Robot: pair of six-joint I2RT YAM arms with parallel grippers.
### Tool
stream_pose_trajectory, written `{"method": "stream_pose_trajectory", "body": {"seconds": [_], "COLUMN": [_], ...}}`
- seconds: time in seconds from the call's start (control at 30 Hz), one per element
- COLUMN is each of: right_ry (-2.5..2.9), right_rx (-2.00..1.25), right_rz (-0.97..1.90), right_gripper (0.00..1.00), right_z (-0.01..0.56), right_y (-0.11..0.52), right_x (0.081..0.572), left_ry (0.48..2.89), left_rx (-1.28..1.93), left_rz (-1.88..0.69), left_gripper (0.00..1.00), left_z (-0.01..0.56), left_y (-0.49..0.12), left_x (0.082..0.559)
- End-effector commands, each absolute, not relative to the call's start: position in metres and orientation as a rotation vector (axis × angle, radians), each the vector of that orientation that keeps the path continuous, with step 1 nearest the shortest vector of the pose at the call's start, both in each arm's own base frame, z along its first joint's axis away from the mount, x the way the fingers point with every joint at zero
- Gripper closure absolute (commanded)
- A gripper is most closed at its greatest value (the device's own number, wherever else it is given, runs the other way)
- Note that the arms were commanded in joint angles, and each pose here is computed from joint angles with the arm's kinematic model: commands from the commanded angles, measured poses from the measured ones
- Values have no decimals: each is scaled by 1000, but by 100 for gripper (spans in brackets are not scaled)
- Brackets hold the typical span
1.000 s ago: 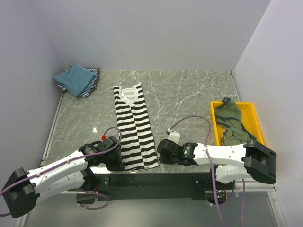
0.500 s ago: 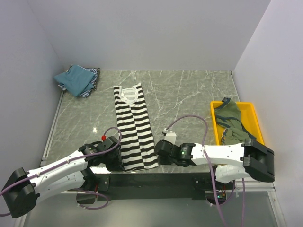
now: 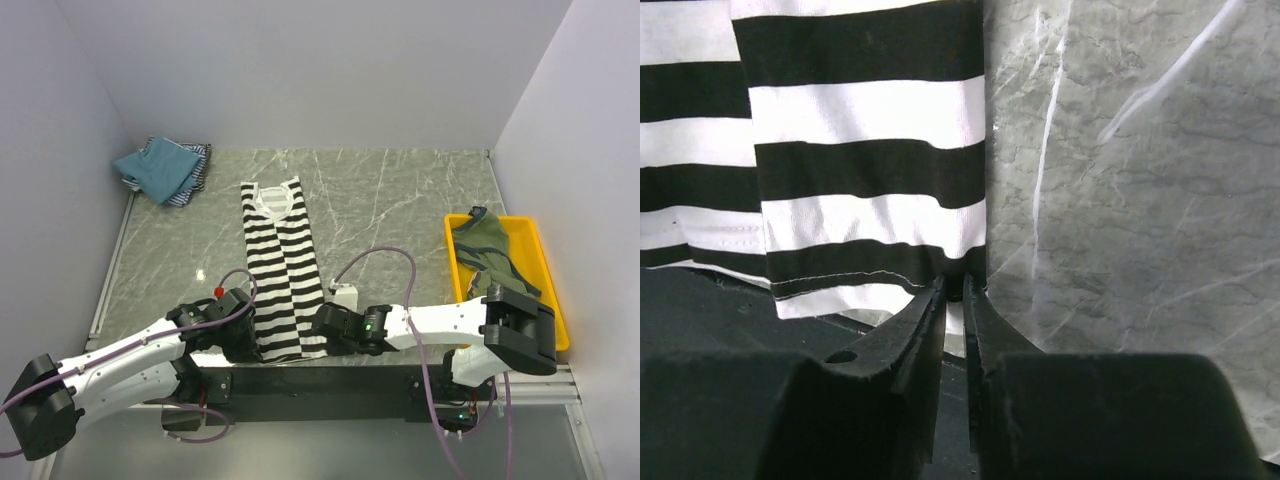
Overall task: Fold and stack the tank tops
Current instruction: Fold the tank top
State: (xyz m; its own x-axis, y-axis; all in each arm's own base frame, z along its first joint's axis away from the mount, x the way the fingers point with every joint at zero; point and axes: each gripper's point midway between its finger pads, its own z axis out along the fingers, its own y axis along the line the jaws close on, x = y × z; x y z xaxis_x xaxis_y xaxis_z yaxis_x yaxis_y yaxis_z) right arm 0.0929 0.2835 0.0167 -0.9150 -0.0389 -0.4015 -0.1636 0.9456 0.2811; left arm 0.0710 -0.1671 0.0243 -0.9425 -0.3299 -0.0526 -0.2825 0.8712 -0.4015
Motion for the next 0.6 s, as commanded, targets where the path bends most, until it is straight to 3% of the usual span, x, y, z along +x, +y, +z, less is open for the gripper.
{"method": "stream_pose_trajectory", "body": {"seconds": [0.0,0.23,0.57], "right_ry": [2731,2649,2680], "right_rx": [-173,-153,-174], "right_rz": [368,421,445], "right_gripper": [80,60,56], "right_z": [12,41,31], "right_y": [274,270,275], "right_x": [86,94,89], "left_ry": [2894,2889,2893], "left_rx": [-464,-471,-464], "left_rz": [-615,-619,-616], "left_gripper": [100,99,99], "left_z": [33,35,34], "left_y": [-172,-172,-172], "left_x": [78,79,78]}}
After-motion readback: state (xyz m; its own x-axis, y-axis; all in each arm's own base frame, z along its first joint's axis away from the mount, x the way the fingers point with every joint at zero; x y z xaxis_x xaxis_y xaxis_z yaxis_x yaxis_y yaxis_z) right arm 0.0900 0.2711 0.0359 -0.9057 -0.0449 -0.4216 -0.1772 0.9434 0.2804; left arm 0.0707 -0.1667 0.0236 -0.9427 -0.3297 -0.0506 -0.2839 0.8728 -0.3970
